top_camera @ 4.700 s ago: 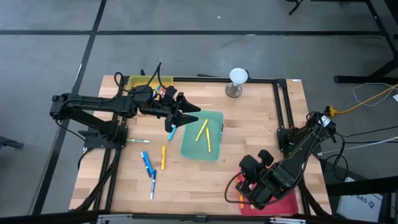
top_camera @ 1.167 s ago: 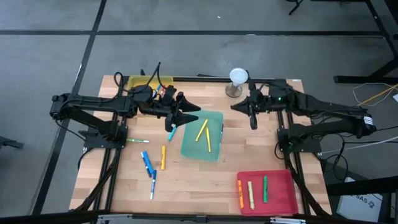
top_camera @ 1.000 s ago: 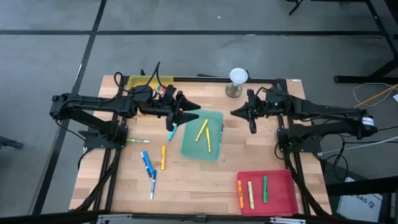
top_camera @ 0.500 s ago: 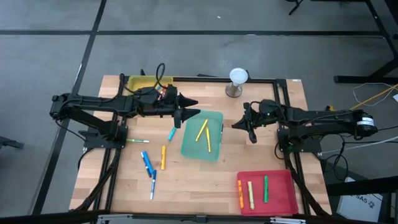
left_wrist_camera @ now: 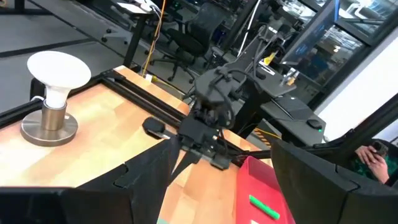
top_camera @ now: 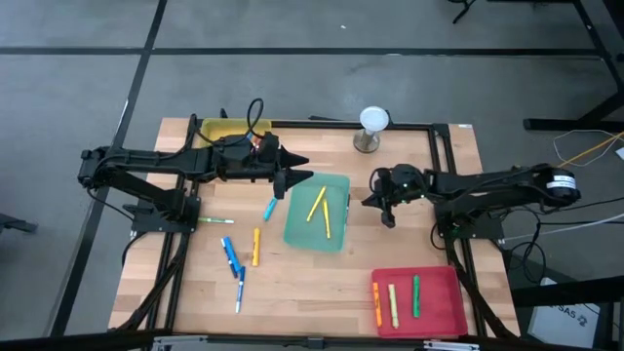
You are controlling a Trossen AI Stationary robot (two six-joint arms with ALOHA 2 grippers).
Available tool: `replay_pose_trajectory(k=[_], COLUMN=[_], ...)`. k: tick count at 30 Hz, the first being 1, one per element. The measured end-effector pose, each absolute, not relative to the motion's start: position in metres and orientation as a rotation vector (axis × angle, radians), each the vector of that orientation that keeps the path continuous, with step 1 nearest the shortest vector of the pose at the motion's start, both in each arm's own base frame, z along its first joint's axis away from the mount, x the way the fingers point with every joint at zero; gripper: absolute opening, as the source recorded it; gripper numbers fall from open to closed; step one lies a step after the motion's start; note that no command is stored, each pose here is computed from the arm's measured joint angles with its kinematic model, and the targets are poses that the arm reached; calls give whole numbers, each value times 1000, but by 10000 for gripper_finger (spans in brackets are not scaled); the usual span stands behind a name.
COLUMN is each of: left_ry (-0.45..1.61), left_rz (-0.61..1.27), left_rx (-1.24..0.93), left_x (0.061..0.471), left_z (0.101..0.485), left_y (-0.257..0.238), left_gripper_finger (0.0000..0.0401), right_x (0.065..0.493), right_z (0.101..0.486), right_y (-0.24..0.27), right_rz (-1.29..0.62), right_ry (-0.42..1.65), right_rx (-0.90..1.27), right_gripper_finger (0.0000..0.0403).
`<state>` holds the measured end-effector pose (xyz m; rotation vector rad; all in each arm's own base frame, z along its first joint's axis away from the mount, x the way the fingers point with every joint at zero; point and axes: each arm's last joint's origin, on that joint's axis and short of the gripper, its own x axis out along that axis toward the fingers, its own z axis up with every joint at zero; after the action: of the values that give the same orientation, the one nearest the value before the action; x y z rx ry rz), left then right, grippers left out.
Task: Pick & Place Markers
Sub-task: Put the brown marker pen into the yellow bin
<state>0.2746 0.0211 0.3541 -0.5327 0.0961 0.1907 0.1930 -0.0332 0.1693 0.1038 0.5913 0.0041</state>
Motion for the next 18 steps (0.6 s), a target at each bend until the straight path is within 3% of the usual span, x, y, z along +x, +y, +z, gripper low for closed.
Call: replay_pose_trajectory(k=[18], left_ry=[93], left_rz=[189], left_rx=[-560], left_x=[275], left_z=[354], left_y=[21], left_gripper_finger=[267], right_x=[224], right_z=[126], right_y=[-40], right_rz=[-21], right_ry=[646], right_rx=[88], right_gripper_finger=[0])
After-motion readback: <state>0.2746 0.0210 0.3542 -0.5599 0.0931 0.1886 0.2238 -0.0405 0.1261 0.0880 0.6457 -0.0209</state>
